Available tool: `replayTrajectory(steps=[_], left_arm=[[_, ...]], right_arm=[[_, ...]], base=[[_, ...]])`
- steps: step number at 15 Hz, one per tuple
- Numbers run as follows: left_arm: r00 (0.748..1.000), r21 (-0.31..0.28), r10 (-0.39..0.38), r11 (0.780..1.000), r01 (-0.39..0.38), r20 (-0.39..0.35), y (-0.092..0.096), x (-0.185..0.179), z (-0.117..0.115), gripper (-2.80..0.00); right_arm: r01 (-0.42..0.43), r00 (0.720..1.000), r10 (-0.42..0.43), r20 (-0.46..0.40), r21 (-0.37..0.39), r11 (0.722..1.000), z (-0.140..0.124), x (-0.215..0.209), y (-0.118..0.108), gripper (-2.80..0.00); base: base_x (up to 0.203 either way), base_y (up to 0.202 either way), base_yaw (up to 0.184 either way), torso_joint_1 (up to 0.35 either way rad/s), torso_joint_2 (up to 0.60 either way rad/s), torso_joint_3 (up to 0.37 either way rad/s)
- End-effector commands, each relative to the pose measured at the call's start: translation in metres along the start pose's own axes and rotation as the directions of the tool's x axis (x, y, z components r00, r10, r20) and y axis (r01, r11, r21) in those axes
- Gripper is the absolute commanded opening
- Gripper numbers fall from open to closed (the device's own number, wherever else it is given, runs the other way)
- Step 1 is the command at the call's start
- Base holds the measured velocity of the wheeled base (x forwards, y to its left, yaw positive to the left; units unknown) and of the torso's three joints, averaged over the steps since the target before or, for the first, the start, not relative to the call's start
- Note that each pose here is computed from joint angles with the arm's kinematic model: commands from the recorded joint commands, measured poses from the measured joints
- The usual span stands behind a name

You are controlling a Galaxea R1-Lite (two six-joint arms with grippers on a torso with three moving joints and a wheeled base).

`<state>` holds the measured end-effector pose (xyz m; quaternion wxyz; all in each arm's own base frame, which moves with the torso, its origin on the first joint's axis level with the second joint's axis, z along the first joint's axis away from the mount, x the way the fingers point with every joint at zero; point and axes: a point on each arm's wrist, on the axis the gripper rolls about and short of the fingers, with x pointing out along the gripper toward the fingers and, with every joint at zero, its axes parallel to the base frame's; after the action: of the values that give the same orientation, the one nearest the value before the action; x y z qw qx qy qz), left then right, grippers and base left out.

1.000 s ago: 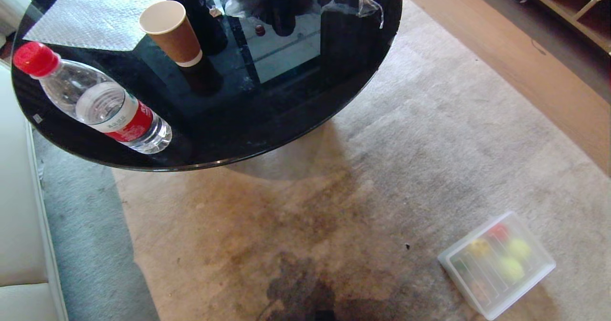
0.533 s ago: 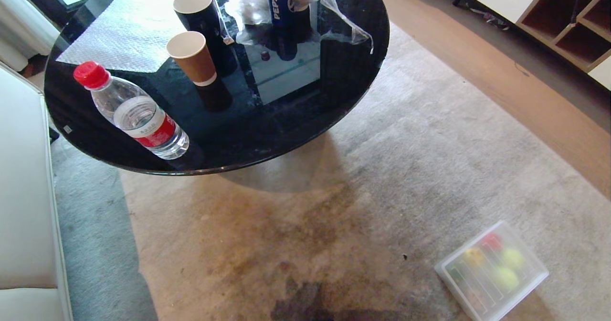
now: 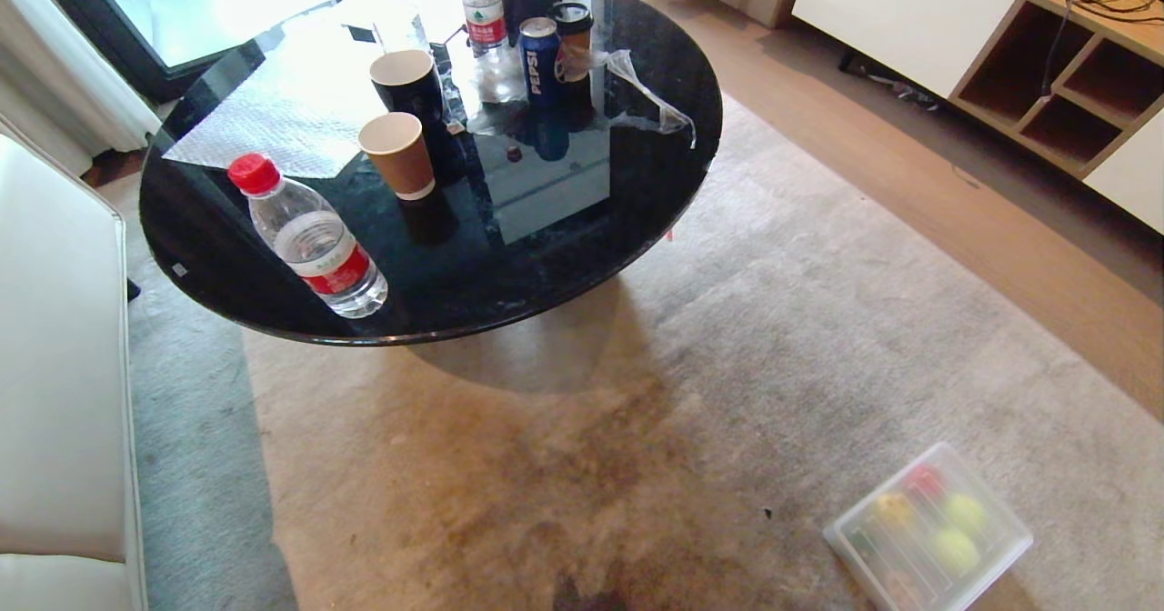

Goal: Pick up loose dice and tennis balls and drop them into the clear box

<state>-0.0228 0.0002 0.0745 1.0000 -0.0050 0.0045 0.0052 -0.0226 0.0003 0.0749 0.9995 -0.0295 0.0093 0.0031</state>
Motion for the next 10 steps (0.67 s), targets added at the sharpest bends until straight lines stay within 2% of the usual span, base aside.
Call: replayTrajectory(steps=[1,10], left_arm=[[1.000,-0.001,0.000,1.000,0.000,0.000,0.0000,0.0000,0.0000,-2.80],[1.000,-0.001,0.000,1.000,0.000,-0.002,0.0000,0.0001,0.0000,-2.80]], right_arm=[[-0.001,1.000,0.001,-0.003,-0.001,1.000,0.0000,0.0002,0.0000,-2.80],[-0.001,1.000,0.001,-0.002,-0.001,1.000,0.0001,0.0002,0.0000,-2.80]], base=[[0.000,0.000,0.000,0.002,0.00,0.209],[0.000,0.000,0.000,0.004,0.00,0.203]])
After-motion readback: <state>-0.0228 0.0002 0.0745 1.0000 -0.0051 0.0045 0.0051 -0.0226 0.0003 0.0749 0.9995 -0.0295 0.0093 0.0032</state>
